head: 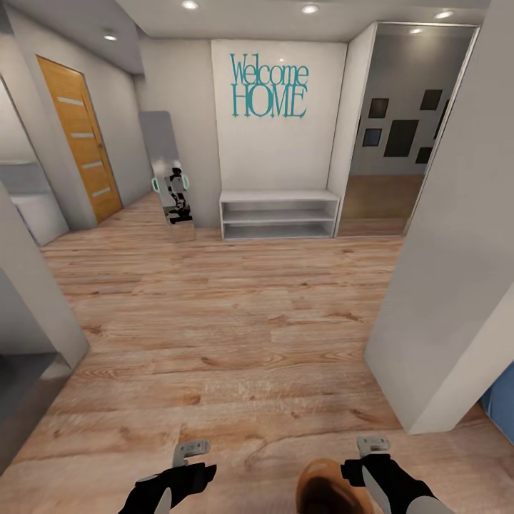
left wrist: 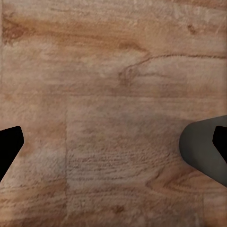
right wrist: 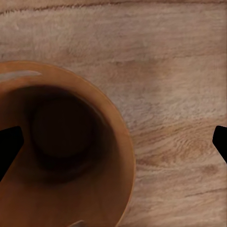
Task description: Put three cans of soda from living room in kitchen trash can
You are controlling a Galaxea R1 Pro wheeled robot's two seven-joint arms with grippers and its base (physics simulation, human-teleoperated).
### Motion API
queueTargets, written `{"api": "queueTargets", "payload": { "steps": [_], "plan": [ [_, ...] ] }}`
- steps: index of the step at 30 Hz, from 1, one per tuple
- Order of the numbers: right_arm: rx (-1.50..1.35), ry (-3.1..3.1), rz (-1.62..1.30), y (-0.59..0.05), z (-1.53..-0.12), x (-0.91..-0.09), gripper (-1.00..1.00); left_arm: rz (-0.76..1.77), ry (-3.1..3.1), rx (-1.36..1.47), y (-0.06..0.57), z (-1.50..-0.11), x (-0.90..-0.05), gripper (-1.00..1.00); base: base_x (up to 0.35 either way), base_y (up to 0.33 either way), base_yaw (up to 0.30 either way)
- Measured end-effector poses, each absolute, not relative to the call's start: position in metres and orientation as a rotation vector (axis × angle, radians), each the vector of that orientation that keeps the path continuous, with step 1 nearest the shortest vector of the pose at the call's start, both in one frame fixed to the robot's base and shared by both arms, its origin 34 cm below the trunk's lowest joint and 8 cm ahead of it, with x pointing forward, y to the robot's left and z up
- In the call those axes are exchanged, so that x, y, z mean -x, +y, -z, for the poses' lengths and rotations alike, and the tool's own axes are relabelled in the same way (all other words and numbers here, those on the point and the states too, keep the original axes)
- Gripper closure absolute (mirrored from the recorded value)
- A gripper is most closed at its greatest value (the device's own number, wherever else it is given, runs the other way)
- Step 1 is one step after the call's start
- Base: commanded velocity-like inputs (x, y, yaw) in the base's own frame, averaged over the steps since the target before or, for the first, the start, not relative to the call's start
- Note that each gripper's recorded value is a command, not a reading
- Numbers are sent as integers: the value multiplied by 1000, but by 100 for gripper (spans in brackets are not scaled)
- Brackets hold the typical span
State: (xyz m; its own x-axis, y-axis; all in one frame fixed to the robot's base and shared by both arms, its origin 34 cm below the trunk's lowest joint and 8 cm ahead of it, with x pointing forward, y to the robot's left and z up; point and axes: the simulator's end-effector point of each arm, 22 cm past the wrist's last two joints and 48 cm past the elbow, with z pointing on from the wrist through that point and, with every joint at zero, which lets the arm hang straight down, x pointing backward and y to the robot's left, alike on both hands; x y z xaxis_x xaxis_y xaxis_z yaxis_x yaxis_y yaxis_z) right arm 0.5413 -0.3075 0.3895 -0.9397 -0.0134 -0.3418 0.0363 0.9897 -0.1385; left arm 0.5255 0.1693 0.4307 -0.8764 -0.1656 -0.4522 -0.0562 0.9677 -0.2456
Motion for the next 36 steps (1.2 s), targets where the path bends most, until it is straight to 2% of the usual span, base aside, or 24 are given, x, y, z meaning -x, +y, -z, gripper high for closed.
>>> {"api": "queueTargets", "payload": {
  "steps": [36],
  "plan": [
    [-11,2836,219,-313,-324,-510,-100,310,2629,158,169,-376,-515,-100,0,0,0]
  ]
}}
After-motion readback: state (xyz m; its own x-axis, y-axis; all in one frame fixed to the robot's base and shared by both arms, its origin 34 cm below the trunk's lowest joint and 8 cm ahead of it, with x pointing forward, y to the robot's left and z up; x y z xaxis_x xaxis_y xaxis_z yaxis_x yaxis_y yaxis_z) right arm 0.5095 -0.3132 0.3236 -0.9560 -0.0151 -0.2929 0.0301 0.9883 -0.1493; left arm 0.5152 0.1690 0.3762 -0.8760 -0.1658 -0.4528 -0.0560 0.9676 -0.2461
